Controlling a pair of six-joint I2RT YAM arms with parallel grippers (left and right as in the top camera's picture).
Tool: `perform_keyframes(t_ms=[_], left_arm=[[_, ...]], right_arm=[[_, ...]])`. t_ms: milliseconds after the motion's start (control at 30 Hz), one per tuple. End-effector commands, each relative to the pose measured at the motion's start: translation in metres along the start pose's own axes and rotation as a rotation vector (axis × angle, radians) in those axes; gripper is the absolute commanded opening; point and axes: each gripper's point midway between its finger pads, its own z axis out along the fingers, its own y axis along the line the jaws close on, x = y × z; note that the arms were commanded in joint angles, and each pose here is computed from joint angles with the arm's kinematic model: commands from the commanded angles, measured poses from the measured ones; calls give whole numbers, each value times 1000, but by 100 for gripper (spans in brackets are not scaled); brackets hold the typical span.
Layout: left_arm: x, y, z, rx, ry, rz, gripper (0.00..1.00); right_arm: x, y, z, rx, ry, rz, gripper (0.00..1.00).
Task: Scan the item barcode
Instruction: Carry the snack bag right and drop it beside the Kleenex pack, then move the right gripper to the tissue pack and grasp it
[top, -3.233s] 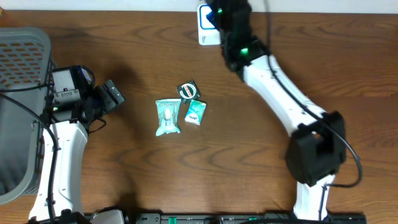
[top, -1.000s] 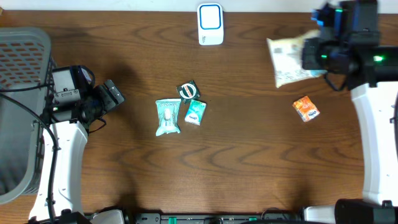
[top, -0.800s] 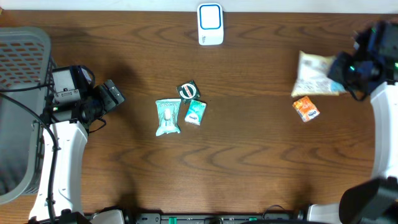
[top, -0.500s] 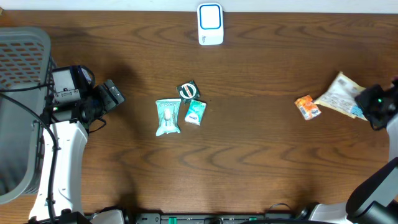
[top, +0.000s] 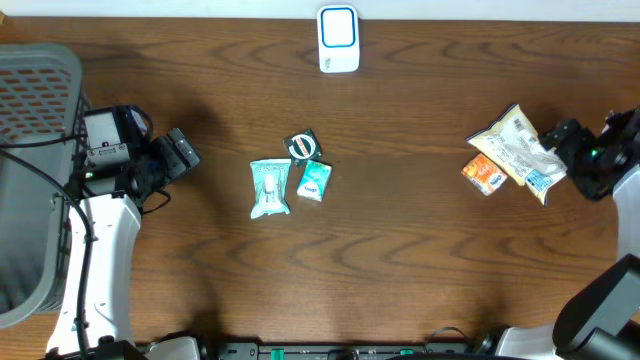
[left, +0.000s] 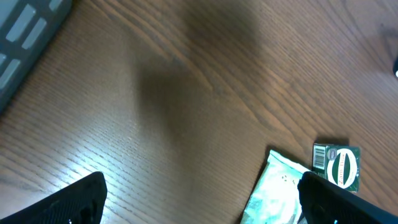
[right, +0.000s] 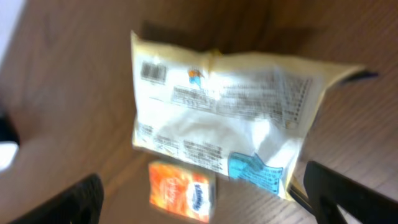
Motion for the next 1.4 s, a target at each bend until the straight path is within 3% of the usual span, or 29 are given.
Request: perform_keyframes(t_ms=[0, 167, 333, 367, 500, 567, 733, 867, 933, 1033, 1167, 1367], left_arm=[[-2, 2, -1, -10, -6, 6, 98], [-2, 2, -1, -10, -6, 6, 98], [-2, 2, -1, -10, -6, 6, 98], [-2, 2, -1, -10, -6, 6, 98], [-2, 2, -1, -10, -6, 6, 98], [-2, 2, -1, -10, -6, 6, 98], [-2, 2, -1, -10, -6, 6, 98], [-2, 2, -1, -10, -6, 6, 98], [-2, 2, -1, -10, -6, 6, 98], [-2, 2, -1, -10, -6, 6, 98], [-2, 2, -1, -10, -6, 6, 98], [-2, 2, -1, -10, -6, 6, 98]], right_arm=[[-28, 21, -43, 95, -87, -94, 99], [-6, 85, -60, -41, -15, -298, 99], [71, 177, -51, -341, 157, -497, 99], [86, 191, -48, -371, 174, -536, 95], [146, 236, -37, -444, 231, -605, 48], [174, 249, -27, -429, 247, -564, 36], [255, 262, 8, -400, 338, -439, 37], [297, 247, 42, -326, 416, -417, 37], [315, 245, 57, -310, 461, -425, 47], [338, 243, 77, -304, 514, -428, 51], [358, 235, 100, -288, 566, -434, 46], [366, 233, 111, -305, 591, -455, 30]])
